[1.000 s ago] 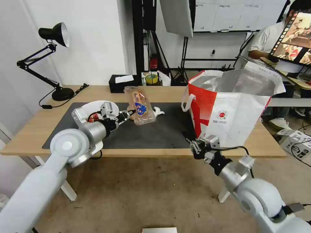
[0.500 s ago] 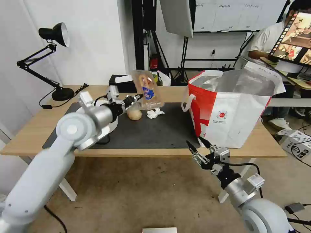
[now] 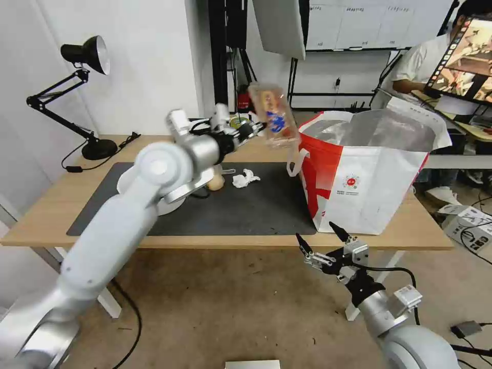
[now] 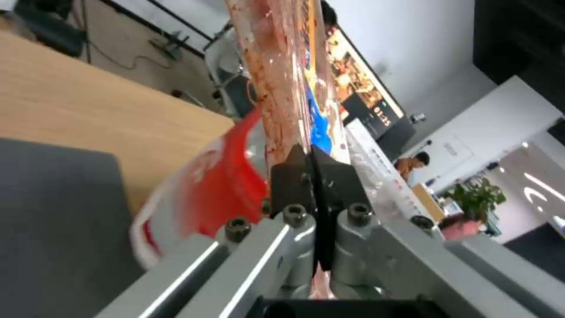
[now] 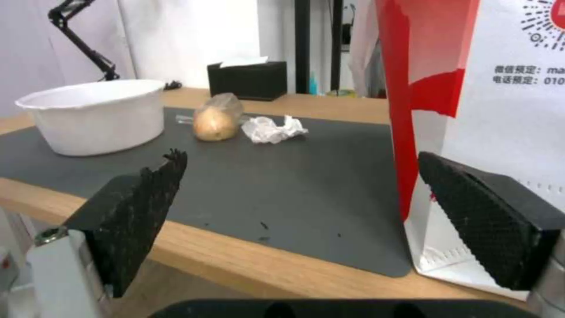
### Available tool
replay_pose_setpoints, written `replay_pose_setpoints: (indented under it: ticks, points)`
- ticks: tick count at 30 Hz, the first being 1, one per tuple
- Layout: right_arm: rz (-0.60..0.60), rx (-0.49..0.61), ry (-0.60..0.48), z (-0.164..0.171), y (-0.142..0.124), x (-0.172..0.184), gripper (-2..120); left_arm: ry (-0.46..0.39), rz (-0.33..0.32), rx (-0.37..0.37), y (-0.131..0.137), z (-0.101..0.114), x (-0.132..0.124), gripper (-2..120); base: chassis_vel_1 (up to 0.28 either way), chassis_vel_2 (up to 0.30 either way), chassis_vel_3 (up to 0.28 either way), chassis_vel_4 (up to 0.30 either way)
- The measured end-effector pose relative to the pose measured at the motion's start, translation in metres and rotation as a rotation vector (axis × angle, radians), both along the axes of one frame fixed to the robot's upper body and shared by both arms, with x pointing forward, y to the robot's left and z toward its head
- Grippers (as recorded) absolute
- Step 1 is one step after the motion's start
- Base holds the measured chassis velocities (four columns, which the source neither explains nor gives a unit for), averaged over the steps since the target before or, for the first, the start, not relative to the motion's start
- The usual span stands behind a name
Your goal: Pick up the trash from the table and place it into the takeout bag.
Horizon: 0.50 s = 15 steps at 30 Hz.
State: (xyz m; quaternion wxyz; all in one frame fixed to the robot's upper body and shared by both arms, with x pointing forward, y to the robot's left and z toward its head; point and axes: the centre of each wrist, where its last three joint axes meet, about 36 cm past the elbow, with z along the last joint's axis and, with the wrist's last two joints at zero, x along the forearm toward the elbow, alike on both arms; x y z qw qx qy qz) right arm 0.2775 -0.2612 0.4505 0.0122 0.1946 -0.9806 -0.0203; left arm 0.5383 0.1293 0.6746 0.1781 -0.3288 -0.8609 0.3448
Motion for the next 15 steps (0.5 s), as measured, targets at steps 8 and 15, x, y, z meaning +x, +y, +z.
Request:
replay_pose_setpoints:
  ticks: [8, 15]
  points:
    - [-0.002, -0.008, 0.002, -0.002, 0.001, -0.002, 100, -0.004, -0.022, 0.014, -0.046, 0.006, 0.021, 0, 0.0, 0.0, 0.0, 0.0]
    - [0.002, -0.012, 0.008, -0.004, 0.002, -0.002, 100, -0.014, -0.03, 0.03, -0.083, 0.011, 0.033, 0, 0.0, 0.0, 0.0, 0.0]
